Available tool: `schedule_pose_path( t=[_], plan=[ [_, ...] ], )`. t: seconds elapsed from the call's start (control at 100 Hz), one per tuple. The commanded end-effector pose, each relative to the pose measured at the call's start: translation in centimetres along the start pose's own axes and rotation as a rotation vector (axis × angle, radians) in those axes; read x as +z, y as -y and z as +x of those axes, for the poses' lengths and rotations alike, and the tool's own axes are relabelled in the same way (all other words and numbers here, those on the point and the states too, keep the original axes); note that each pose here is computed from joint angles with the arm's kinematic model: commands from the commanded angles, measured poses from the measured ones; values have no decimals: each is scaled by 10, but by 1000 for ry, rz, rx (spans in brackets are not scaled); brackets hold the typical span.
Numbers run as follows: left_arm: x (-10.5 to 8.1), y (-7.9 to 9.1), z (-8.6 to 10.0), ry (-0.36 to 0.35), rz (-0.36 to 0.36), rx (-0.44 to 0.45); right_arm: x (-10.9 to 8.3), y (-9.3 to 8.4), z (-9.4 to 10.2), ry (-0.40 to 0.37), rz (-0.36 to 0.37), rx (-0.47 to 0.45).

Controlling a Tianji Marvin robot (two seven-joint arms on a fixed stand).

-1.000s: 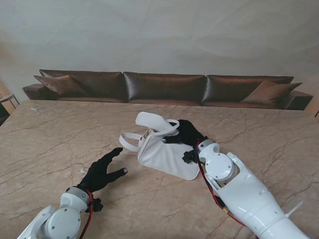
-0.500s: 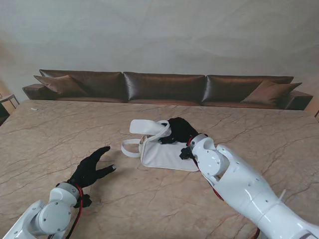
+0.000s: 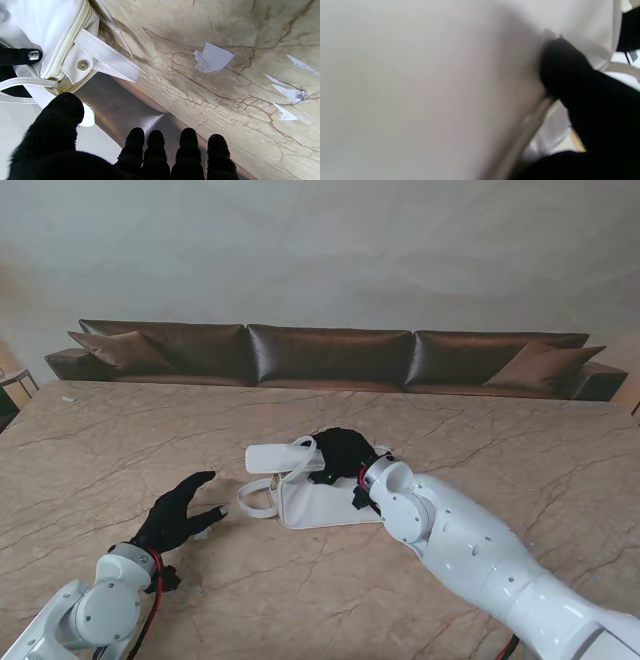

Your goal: Pack the cosmetics bag

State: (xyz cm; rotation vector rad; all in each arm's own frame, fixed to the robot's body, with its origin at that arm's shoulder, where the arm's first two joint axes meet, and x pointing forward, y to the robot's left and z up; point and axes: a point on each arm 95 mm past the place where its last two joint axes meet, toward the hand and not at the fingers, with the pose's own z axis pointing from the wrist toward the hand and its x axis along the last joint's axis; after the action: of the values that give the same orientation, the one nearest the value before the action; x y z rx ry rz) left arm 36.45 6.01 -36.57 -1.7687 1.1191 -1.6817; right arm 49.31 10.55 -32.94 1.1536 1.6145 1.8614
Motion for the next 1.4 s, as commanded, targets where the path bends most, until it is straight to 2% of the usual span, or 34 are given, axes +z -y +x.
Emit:
schedule_pose_path(
  t=[0.0,0.29,0.58,0.73,0.85,0.95,1.04,1.17,1.39],
  plan=[
    [0,-1,1,-4,-3,-8,-2,-2,3,-11,6,-7],
    [3,2,4,-16,-9,2,-17,-11,0,-7,84,10],
    [8,1,11,-48,14,2,-39,-28,-9,8,61,102],
    [8,4,15,-67,26,8,-64,-44,-20,22,55,106],
    [9,8,18,-80,41,16,-93,-60,-30,68,28,115],
    [9,11,23,-93,59,16,-117,-66,-38,105,16,135],
    [11,14,28,-113,79,26,-138,-65,-45,132,0,141],
    [15,19,36,-149,85,29,-164,-55,-55,167,-23,149],
    [25,23,49,-195,96,25,-195,-30,-64,209,-63,189]
  ],
)
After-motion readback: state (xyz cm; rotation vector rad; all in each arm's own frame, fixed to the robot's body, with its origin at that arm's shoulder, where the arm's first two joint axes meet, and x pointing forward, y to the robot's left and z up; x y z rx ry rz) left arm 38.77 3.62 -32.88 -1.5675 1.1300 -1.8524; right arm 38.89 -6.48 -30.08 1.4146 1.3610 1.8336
